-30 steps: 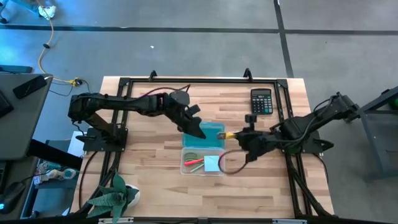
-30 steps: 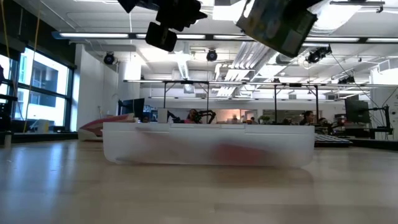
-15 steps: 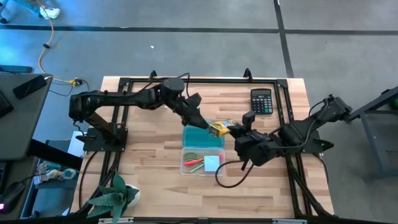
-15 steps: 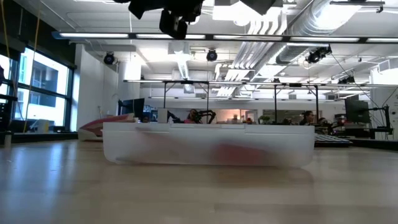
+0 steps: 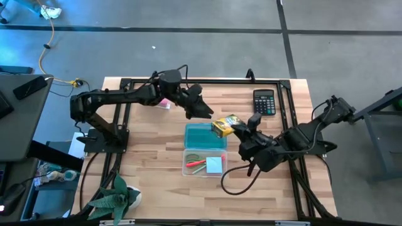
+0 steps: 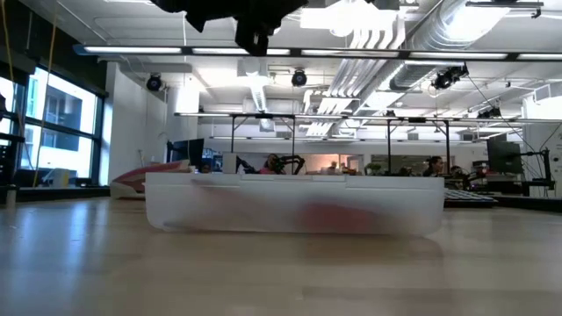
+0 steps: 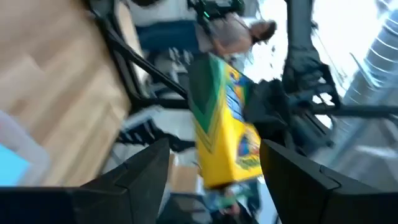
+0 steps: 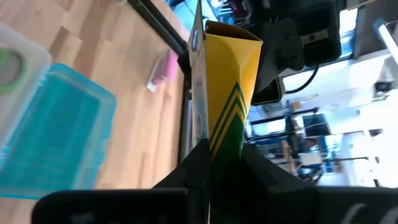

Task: Pack school essentials
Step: Put the yellow crayon box into the supply box

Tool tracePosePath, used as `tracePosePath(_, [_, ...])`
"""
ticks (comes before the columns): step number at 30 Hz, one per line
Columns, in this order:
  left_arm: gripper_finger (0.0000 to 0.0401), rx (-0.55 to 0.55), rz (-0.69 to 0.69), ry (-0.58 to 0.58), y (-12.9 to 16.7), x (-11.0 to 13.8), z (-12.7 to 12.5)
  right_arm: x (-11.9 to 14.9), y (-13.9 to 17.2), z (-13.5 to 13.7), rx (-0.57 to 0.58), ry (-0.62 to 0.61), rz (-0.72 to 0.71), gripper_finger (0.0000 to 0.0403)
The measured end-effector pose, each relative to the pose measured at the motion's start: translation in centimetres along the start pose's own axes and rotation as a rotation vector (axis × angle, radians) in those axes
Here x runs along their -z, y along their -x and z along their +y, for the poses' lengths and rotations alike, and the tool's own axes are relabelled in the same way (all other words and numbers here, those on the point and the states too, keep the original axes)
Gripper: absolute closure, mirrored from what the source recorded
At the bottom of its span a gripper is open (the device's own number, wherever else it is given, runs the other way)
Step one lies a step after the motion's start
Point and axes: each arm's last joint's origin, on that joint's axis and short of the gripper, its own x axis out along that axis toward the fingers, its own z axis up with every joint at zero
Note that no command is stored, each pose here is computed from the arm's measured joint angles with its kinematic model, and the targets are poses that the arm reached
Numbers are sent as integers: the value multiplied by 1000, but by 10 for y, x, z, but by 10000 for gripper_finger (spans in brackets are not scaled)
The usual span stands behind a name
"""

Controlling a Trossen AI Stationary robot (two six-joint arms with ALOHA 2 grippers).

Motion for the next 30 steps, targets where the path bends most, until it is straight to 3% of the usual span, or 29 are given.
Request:
tracePosePath(9, [162,84,100,94,-6,9,-11,-16,-5,-15,98,95,-66,364])
tracePosePath(22, [163,181,153,85,-15,23,-26,-27,-22,-14,124,212,-76,364])
tracePosePath(30, [226,182,157,72,-17,25,-26,-28,-23,-14,142,178,-62,364])
